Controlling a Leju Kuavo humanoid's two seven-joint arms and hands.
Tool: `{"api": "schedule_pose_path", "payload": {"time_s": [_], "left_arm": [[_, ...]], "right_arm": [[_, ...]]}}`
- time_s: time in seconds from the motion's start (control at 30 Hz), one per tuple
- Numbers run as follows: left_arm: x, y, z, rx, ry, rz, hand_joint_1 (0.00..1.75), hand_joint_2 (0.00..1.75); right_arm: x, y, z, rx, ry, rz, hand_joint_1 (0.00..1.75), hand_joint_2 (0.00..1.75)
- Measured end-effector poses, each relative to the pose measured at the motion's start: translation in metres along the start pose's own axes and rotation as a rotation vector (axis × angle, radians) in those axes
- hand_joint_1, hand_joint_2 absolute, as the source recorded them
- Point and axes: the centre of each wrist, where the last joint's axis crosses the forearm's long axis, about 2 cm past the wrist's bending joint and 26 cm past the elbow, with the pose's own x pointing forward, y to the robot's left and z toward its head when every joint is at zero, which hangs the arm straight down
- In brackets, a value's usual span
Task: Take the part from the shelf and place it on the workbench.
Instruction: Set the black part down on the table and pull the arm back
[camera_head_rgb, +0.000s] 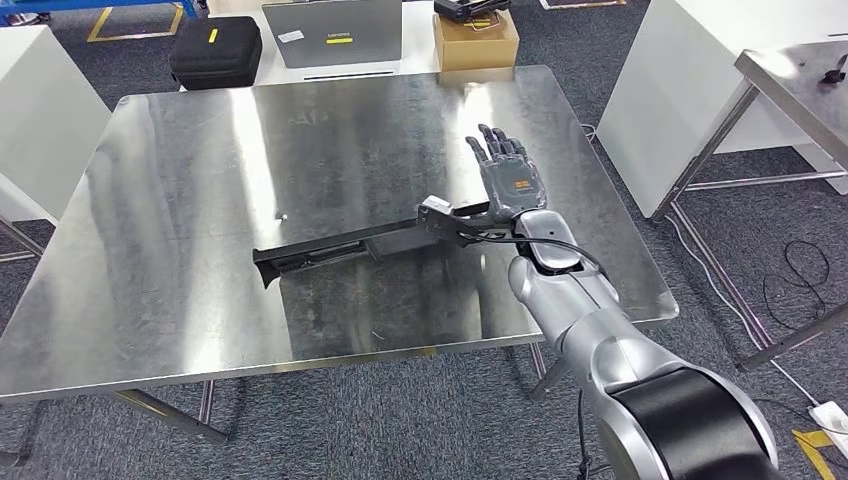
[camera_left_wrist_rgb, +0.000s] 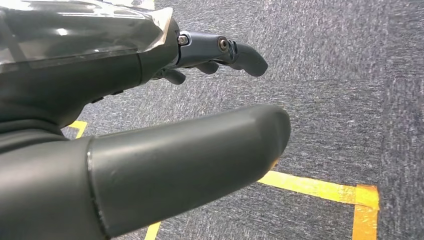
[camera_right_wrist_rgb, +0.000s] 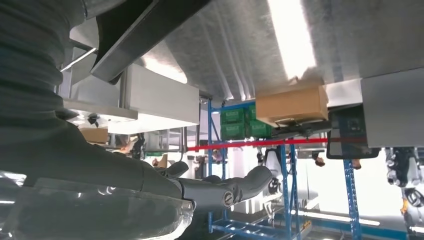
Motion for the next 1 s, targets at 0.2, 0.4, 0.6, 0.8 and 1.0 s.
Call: {"api": "schedule_pose_path", "payload": {"time_s": [0.2,0.4,0.6,0.8,1.0], "left_arm": [[0.0,-0.001,0.001,-0.001,0.015,0.006,0.0,0.0],[0.0,-0.002,0.002,-0.007,0.023,0.016,0.0,0.87],[-0.001,-0.005,0.005,-0.014,0.015,0.032,0.0,1.75],[-0.003,-0.006,0.007,-0.023,0.02,0.037,0.0,1.75],[-0.003,-0.007,0.008,-0.026,0.021,0.041,0.0,1.75]], "right_arm": [[0.002,-0.003,-0.003,0.073,-0.023,-0.071,0.0,1.75],[-0.002,-0.014,-0.006,0.034,-0.019,-0.072,0.0,1.75],[0.001,-0.012,-0.001,-0.018,-0.033,-0.06,0.0,1.75],[0.009,0.001,0.009,-0.045,-0.052,-0.042,0.0,1.75],[0.011,0.006,0.017,-0.057,-0.062,-0.045,0.0,1.75]]}}
